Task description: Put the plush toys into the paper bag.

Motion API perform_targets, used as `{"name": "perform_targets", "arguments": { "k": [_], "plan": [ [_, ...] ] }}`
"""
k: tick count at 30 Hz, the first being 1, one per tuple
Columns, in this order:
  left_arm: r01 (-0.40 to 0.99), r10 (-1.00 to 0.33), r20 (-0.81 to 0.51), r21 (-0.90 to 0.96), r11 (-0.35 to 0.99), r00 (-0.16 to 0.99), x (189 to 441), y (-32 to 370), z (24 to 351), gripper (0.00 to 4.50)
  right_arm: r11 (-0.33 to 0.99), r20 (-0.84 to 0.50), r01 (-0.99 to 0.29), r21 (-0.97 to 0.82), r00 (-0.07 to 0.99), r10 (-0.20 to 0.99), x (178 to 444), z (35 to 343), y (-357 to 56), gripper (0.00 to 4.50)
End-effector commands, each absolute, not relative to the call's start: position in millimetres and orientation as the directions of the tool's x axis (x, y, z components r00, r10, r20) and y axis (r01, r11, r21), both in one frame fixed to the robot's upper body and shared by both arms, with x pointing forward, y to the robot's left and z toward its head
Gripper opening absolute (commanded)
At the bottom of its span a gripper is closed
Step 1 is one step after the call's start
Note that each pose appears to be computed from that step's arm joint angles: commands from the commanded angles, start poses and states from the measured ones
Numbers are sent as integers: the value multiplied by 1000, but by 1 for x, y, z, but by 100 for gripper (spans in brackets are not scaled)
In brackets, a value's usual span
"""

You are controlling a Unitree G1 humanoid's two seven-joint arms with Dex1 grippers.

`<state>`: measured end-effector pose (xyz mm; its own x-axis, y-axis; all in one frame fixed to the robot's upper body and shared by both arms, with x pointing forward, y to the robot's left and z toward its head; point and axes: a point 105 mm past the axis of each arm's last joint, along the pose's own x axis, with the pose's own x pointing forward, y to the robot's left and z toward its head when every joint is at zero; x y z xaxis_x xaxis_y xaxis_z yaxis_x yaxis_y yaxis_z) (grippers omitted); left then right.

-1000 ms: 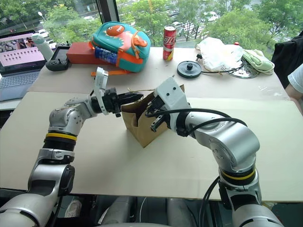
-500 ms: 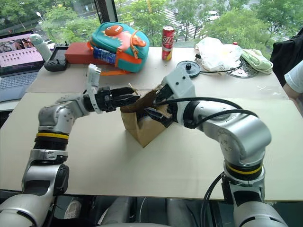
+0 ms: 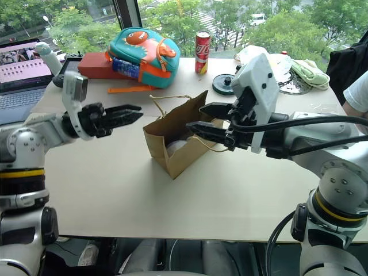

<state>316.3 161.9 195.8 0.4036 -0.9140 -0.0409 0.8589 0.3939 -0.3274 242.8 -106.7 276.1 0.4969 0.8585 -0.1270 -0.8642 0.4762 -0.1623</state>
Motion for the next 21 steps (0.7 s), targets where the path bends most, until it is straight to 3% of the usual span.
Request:
{"name": "perform_targets", "arguments": {
  "k": [1, 3, 8, 12, 21],
  "plan": [
    [870, -903, -40, -254, 423, 428, 316, 161, 194, 334, 398, -144, -903, -163, 421, 896, 223, 267, -100, 59],
    [873, -900, -46, -228, 432, 434, 318, 160, 191, 334, 387, -201, -911, -146, 410, 890, 220, 253, -99, 5],
    [883, -899, -55, -171, 437, 435, 322, 156, 188, 334, 359, -334, -923, -141, 386, 860, 213, 218, -87, 5],
    [893, -907, -49, -159, 420, 418, 322, 152, 189, 334, 445, -401, -877, -180, 479, 781, 233, 191, -80, 5],
    [911, -924, -62, -157, 381, 376, 321, 147, 186, 334, 558, -341, -799, -225, 601, 723, 277, 184, -55, 5]
  ]
}}
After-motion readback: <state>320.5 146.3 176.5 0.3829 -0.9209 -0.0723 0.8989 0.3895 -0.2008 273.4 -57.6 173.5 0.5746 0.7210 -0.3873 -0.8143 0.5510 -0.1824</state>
